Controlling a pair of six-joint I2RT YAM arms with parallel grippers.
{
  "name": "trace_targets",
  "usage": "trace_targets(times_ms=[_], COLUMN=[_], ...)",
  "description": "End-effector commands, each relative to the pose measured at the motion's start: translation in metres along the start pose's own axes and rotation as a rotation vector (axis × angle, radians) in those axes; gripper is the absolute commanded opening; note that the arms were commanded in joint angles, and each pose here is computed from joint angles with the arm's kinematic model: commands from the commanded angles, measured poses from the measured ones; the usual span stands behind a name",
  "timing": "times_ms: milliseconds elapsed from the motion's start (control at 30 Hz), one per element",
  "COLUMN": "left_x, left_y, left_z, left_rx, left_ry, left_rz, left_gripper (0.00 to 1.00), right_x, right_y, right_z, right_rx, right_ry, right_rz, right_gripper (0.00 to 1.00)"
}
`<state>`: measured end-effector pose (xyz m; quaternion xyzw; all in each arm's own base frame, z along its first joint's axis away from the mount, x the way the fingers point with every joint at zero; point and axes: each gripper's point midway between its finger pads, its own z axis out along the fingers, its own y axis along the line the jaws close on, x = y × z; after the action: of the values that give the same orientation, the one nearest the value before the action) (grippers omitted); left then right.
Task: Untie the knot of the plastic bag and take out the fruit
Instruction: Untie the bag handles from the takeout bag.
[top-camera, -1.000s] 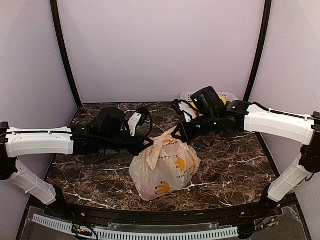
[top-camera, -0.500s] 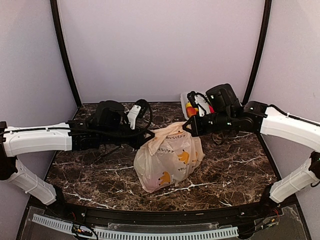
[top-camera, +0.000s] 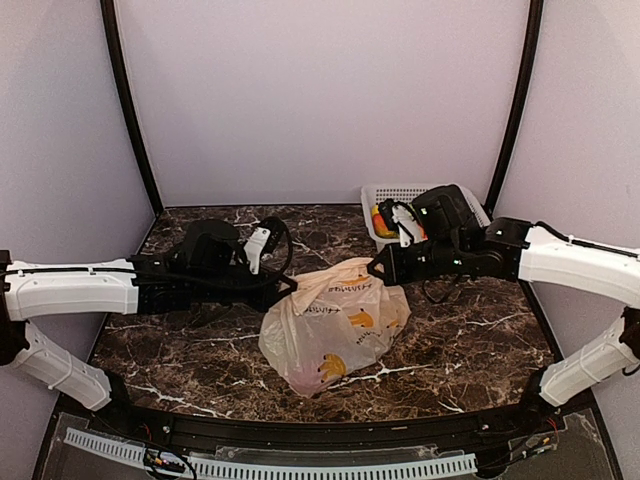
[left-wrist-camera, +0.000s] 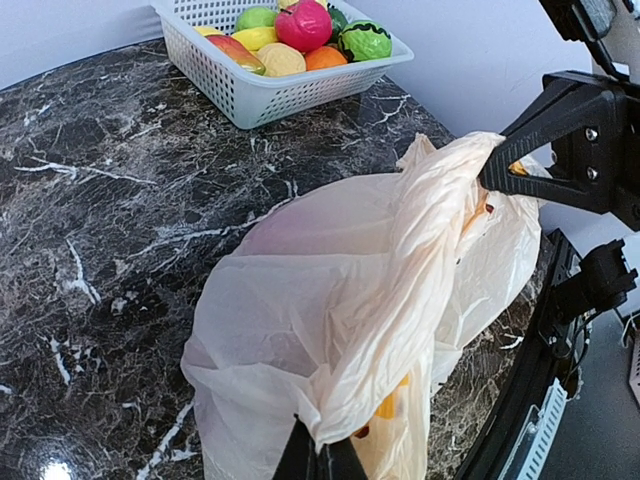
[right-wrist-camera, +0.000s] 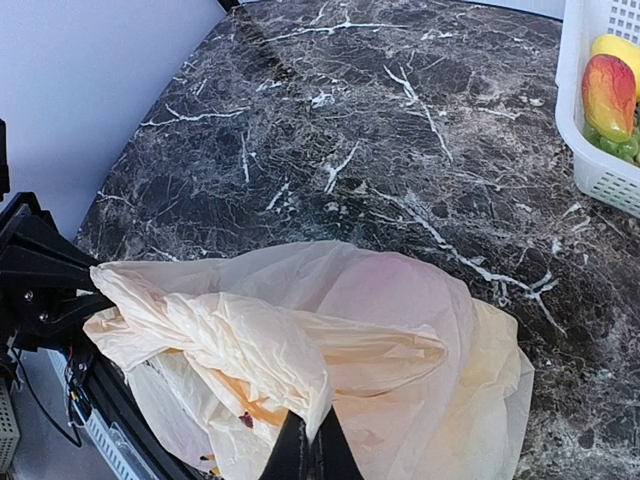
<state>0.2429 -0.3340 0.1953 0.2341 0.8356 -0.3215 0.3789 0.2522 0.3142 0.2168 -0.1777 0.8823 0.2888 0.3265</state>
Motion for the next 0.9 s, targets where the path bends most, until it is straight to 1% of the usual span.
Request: trace_targets(times_ms=[0,33,67,100,133,167,200,233,267,300,400,533,700,767,833,867], left_x=[-0.019,-0.03,-0.028,-0.037,-0.036,-0.045,-0.044,-0.053,-0.05,-0.058,-0.061,-0.055,-0.044,-0.043,-0.043,-0.044], left_y=[-0.006,-0.011,-0.01,-0.015,-0.014,-0.019,-0.019,-0.024,-0.026,-0.03,-0.039,-0.044,-0.043,-0.04,-0.041,-0.041], left_z=[-0.02,-0.024,-0.024,-0.027,-0.027,-0.03,-0.028,-0.03,-0.026,-0.026,-0.014,0.003,0.016,0.018,0.018,0.019], left_rx=[0.006,0.012,0.004,0.009,0.003,0.008,0.004,0.008,0.005,0.004,0.015,0.021,0.002,-0.014,-0.013,-0.013], left_ry=[-0.015,-0.031,-0.007,-0.019,0.001,-0.012,0.006,-0.008,0.014,0.004,0.021,0.06,0.106,0.108,0.106,0.102], left_rz=[0.06,0.074,0.099,0.112,0.136,0.149,0.169,0.183,0.205,0.215,0.24,0.271,0.304,0.308,0.31,0.309], left_gripper=[0.09,0.2,0.26,0.38,0.44,0.56,0.61,0.67,0.69,0.72,0.74,0.75,0.76,0.74,0.65,0.63], right_x=[-0.02,-0.02,-0.021,-0.022,-0.022,-0.022,-0.022,-0.022,-0.021,-0.021,-0.022,-0.023,-0.024,-0.024,-0.023,-0.023], right_y=[0.008,0.009,0.011,0.011,0.013,0.014,0.015,0.015,0.016,0.016,0.017,0.018,0.02,0.02,0.02,0.02], right_z=[-0.014,-0.014,-0.014,-0.013,-0.013,-0.012,-0.011,-0.01,-0.009,-0.008,-0.006,-0.004,-0.003,-0.003,-0.002,-0.003], right_rx=[-0.043,-0.048,-0.052,-0.055,-0.061,-0.067,-0.07,-0.073,-0.075,-0.075,-0.079,-0.083,-0.092,-0.092,-0.092,-0.092], right_ry=[-0.063,-0.06,-0.06,-0.059,-0.057,-0.053,-0.049,-0.047,-0.045,-0.043,-0.043,-0.041,-0.041,-0.041,-0.038,-0.038], right_rz=[-0.01,-0.014,-0.016,-0.016,-0.017,-0.018,-0.018,-0.019,-0.019,-0.018,-0.02,-0.019,-0.018,-0.014,-0.011,-0.009], right_gripper=[0.0,0.0,0.0,0.0,0.0,0.0,0.0,0.0,0.0,0.0,0.0,0.0,0.0,0.0,0.0,0.0])
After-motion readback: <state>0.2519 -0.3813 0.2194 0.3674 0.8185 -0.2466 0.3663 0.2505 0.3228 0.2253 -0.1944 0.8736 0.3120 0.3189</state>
